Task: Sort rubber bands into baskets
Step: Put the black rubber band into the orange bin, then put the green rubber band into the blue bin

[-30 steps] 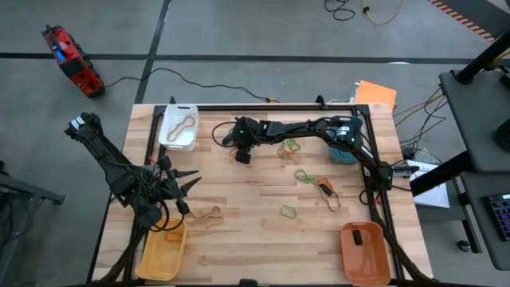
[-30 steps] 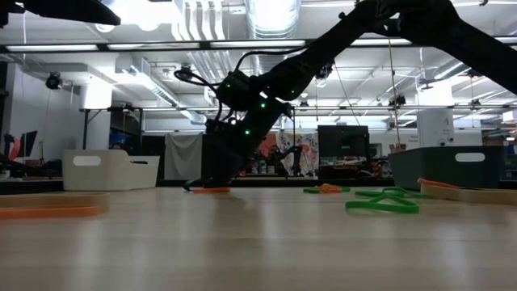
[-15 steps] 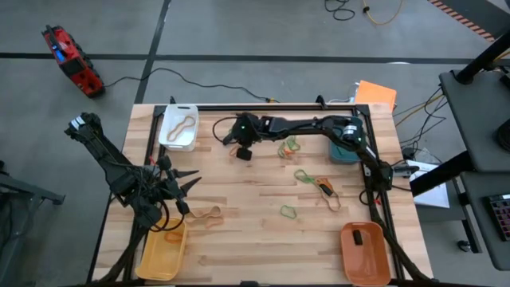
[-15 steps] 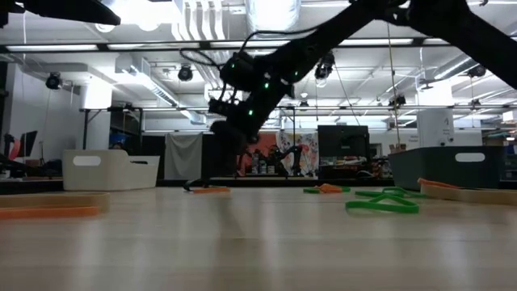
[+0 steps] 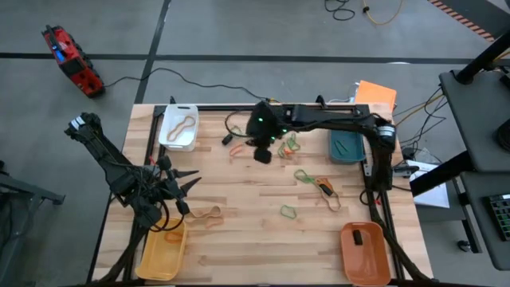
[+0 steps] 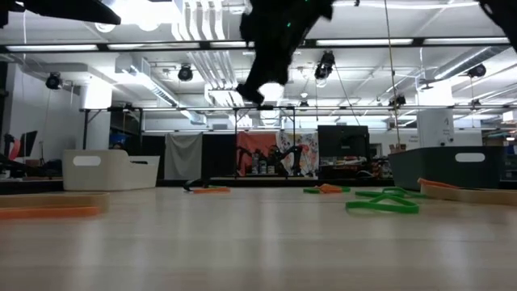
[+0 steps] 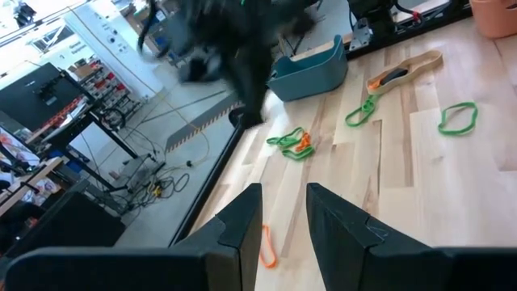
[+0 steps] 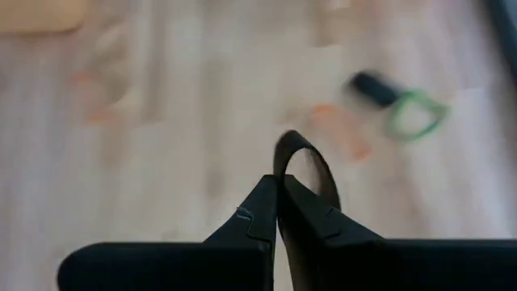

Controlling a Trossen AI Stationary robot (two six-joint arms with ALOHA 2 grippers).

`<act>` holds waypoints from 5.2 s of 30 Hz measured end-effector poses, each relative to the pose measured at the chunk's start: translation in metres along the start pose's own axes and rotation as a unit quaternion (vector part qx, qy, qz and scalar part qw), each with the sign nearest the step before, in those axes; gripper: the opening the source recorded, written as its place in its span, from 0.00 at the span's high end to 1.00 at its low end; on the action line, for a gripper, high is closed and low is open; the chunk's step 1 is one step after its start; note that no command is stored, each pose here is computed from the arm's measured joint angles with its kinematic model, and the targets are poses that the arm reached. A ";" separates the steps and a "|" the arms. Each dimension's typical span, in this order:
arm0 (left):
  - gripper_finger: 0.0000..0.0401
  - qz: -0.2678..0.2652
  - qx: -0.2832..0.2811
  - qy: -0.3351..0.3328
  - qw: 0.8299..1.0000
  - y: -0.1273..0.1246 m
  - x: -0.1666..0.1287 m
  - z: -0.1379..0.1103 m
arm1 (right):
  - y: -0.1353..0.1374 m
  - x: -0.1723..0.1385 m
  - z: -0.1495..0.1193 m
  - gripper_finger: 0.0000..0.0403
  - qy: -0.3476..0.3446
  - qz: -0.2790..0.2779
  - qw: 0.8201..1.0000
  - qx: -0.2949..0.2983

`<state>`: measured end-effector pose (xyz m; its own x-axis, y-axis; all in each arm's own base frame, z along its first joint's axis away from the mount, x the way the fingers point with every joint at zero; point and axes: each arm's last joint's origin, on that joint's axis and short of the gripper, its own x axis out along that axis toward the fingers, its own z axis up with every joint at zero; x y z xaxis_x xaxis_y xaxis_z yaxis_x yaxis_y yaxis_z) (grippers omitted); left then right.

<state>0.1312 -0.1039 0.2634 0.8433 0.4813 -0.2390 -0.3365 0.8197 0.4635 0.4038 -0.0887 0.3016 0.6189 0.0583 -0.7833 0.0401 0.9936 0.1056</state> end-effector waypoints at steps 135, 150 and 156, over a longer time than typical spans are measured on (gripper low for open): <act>0.89 -0.159 -0.051 0.071 0.983 0.016 0.331 -0.027 | 0.179 -0.068 -0.197 0.82 -0.297 -0.380 0.872 0.079; 0.89 -0.172 -0.015 0.100 0.980 0.010 0.368 -0.045 | 0.121 -0.054 -0.177 0.87 -0.186 -0.400 0.893 0.091; 0.89 -0.190 -0.010 0.089 0.978 0.014 0.371 -0.046 | 0.099 -0.055 -0.171 0.87 -0.140 -0.381 0.910 0.083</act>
<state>0.4197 0.1007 0.1421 0.8229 0.1854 -0.5370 -0.0224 0.9551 0.2954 0.2396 0.0230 0.2499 0.5375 -0.6909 -0.4834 0.6440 0.7064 -0.2937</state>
